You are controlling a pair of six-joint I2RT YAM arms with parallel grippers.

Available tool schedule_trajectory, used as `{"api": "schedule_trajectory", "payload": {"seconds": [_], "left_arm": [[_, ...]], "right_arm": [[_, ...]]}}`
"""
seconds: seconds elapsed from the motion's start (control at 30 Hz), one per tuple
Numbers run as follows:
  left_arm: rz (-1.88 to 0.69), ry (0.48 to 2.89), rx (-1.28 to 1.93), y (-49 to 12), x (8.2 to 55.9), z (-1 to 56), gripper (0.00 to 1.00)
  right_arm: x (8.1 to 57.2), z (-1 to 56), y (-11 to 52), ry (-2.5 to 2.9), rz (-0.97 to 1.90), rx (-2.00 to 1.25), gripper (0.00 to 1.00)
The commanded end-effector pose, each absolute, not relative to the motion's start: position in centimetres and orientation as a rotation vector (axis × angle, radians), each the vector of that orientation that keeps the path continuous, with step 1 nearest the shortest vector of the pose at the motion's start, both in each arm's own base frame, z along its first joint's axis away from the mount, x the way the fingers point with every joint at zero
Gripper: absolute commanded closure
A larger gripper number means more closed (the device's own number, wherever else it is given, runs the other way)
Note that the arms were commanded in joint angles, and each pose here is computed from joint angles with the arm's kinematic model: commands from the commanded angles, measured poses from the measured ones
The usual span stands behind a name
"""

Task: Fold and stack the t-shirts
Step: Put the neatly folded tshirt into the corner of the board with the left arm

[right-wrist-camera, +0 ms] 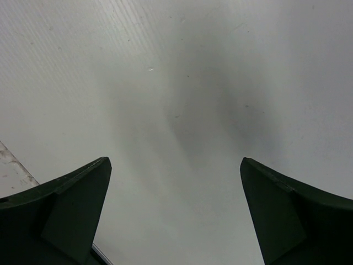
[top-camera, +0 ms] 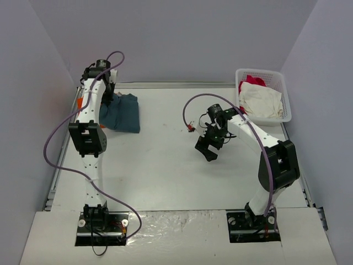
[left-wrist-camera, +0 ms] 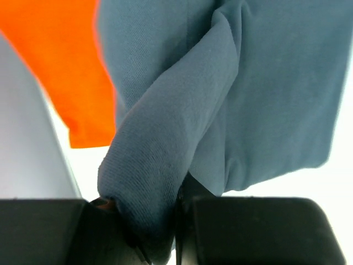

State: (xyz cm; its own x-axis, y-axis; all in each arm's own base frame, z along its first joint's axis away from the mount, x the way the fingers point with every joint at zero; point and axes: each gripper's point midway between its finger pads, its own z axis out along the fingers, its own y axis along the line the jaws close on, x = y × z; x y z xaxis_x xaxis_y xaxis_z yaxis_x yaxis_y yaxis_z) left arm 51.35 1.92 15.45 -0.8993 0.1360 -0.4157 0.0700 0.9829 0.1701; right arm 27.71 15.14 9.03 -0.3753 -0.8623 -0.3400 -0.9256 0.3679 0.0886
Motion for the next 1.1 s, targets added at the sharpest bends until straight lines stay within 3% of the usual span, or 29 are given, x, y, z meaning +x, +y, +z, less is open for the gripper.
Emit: {"api": "schedule_trajectory", "payload": {"seconds": [0.0, 0.53, 0.73, 0.9, 0.97, 1.07], "left_arm": [[0.305, 2.528, 0.089, 5.4, 50.4, 23.0, 0.98], [0.344, 2.473, 0.036, 9.3, 50.8, 24.2, 0.98], [0.331, 2.476, -0.009, 11.1, 51.8, 22.5, 0.97], [0.471, 2.454, -0.034, 15.6, 53.3, 20.0, 0.97], [0.498, 2.447, -0.029, 17.2, 54.4, 18.8, 0.69], [0.515, 2.461, -0.037, 17.9, 55.0, 17.4, 0.48]], "right_arm": [[27.3, 8.5, 15.2, 2.452, 0.436, -1.585, 0.00], [27.3, 6.9, 15.2, 2.511, 0.452, -1.602, 0.00], [27.3, 6.3, 15.0, 2.537, 0.449, -1.604, 0.00], [27.0, 6.0, 14.9, 2.557, 0.456, -1.609, 0.00], [26.7, 5.8, 15.0, 2.561, 0.478, -1.614, 0.00], [26.4, 5.8, 15.0, 2.570, 0.487, -1.616, 0.00]]}}
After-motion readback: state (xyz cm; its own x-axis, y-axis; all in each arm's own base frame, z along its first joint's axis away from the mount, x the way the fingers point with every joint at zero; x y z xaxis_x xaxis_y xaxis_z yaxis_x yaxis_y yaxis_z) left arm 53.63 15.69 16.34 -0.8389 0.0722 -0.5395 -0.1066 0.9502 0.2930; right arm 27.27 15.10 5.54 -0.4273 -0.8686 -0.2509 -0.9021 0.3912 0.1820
